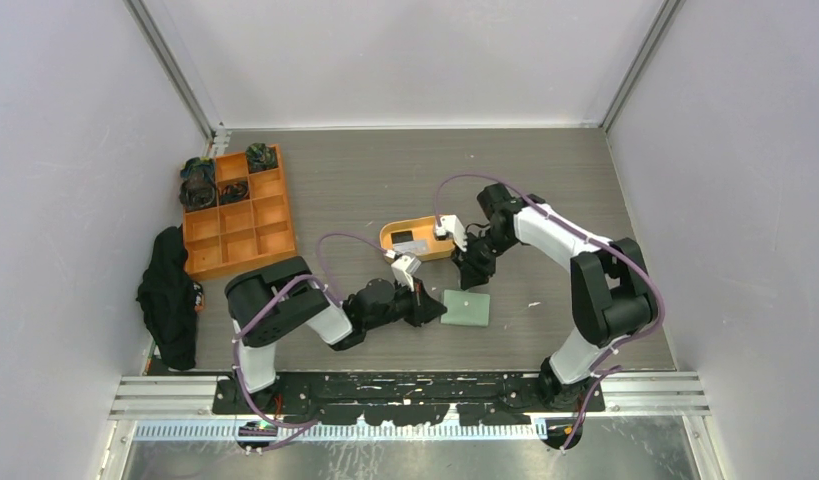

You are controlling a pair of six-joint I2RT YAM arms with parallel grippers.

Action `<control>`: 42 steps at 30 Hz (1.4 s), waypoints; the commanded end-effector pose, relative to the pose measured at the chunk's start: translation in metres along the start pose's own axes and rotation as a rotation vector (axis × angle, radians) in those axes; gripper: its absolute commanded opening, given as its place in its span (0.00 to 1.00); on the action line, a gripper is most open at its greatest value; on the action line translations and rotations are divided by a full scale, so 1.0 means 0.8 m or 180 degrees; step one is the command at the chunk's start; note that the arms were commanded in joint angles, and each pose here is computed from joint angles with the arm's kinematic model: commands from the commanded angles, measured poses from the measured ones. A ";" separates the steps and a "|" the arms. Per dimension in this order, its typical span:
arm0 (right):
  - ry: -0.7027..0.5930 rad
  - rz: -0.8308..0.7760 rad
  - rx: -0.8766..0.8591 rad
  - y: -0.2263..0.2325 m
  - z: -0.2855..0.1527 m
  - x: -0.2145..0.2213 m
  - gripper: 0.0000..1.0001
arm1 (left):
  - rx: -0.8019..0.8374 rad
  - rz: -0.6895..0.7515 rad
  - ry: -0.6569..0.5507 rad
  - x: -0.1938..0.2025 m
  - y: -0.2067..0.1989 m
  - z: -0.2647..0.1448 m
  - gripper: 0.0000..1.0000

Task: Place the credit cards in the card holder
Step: Close the card holder at the center of the board.

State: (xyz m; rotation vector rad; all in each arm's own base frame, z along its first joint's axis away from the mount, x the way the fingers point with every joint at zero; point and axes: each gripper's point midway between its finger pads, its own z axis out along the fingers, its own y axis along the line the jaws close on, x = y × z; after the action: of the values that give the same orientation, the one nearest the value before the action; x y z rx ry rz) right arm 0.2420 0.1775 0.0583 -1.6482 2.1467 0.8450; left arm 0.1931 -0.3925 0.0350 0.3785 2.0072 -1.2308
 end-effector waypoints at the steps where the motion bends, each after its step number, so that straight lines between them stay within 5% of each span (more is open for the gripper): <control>1: -0.0280 -0.0265 0.0138 0.004 -0.033 -0.027 0.37 | -0.0261 -0.0071 0.0234 0.019 0.016 -0.010 0.00; 12: -0.0167 -0.0595 -0.0473 0.017 -0.039 -0.018 0.51 | -0.0211 -0.0175 0.0319 0.023 0.009 -0.008 0.00; 22: -0.0047 -0.0137 -0.0299 -0.022 -0.019 -0.015 0.46 | -0.0209 -0.0186 0.0322 0.023 0.010 -0.009 0.00; 42: -0.0034 -0.0034 -0.0380 -0.018 -0.016 -0.017 0.28 | -0.0210 -0.0232 0.0333 0.027 0.011 -0.008 0.00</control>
State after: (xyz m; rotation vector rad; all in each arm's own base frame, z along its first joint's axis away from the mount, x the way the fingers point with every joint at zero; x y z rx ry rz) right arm 0.2564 0.1696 0.0518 -1.7172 2.1698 0.9980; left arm 0.1885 -0.3900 0.0340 0.3075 2.0947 -1.2465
